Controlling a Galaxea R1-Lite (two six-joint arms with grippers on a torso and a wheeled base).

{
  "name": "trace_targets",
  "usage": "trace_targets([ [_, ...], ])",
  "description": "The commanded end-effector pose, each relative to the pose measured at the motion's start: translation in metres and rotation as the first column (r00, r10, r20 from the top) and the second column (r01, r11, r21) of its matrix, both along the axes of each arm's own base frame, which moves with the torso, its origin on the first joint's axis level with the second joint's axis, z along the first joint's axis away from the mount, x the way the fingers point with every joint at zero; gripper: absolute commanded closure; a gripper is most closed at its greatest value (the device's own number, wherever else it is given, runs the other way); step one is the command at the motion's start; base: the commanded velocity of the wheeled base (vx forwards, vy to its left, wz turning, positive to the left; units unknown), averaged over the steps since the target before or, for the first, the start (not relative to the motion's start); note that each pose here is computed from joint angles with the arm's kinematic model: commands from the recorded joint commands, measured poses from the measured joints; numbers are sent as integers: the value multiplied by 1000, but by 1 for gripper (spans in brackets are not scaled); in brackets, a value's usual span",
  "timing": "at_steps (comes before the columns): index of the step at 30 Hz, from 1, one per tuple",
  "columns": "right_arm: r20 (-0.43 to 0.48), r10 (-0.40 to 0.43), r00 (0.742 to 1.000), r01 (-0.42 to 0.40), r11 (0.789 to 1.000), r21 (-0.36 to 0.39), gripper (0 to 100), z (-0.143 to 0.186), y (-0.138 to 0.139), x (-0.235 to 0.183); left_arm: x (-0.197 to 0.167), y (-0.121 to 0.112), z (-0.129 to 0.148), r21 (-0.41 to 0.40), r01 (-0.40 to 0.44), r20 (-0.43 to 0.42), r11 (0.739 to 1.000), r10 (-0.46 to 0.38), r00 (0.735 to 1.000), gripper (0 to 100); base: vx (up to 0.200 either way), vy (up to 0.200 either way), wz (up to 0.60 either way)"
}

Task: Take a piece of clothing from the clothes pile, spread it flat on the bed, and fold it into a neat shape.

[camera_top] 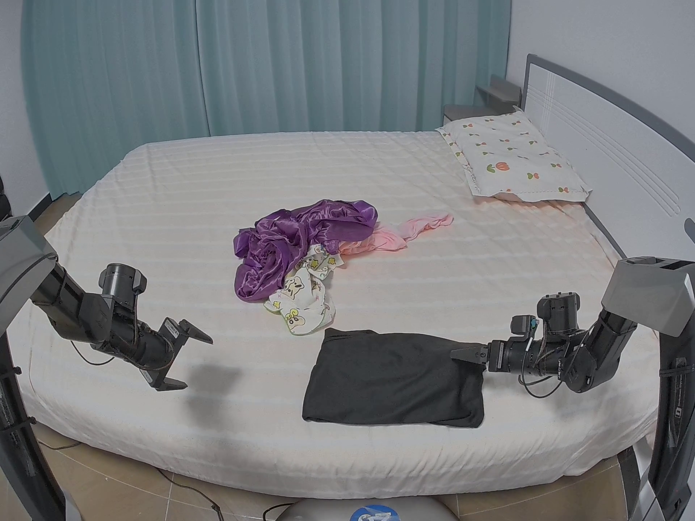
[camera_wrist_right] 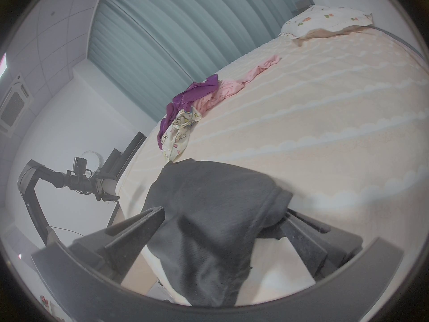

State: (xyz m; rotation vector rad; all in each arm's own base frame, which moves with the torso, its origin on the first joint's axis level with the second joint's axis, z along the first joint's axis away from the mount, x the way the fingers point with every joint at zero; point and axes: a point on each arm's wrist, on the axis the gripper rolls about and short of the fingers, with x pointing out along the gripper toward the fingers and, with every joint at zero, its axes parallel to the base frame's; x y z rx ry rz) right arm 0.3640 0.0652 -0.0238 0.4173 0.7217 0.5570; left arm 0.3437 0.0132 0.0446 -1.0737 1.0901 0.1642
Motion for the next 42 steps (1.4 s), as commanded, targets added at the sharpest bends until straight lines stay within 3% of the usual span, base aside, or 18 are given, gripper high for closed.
trace_targets([
  [1,-33,-49,998,48,999,-20,0,-7,-2,-4,0,0,0,-1,0,-2,1000,0,1000,0,0,0,0],
  [6,-98,-124,987,128,991,33,0,-6,3,-3,0,0,0,-1,-2,-2,1000,2,1000,0,0,0,0],
  [7,-133,-163,978,173,983,68,0,-4,10,-2,0,0,-1,-1,0,-2,1000,0,1000,0,0,0,0],
  [13,-168,-215,962,230,970,75,0,-5,11,-3,1,1,0,2,-6,-1,1000,6,1000,0,0,0,0],
  [20,-212,-270,939,294,952,89,0,-6,10,-7,2,1,-1,3,-7,-1,1000,7,1000,0,200,0,0],
  [31,-220,-247,944,268,960,75,0,-3,24,-20,2,0,-2,12,-9,-5,1000,9,1000,0,36,0,0],
  [32,-221,-246,944,268,960,76,100,-2,24,-20,2,0,-2,12,-9,-2,1000,9,1000,0,0,0,0],
  [42,-197,-293,935,310,949,58,100,6,20,-24,2,0,-2,12,-9,-4,1000,9,1000,0,0,0,0],
])
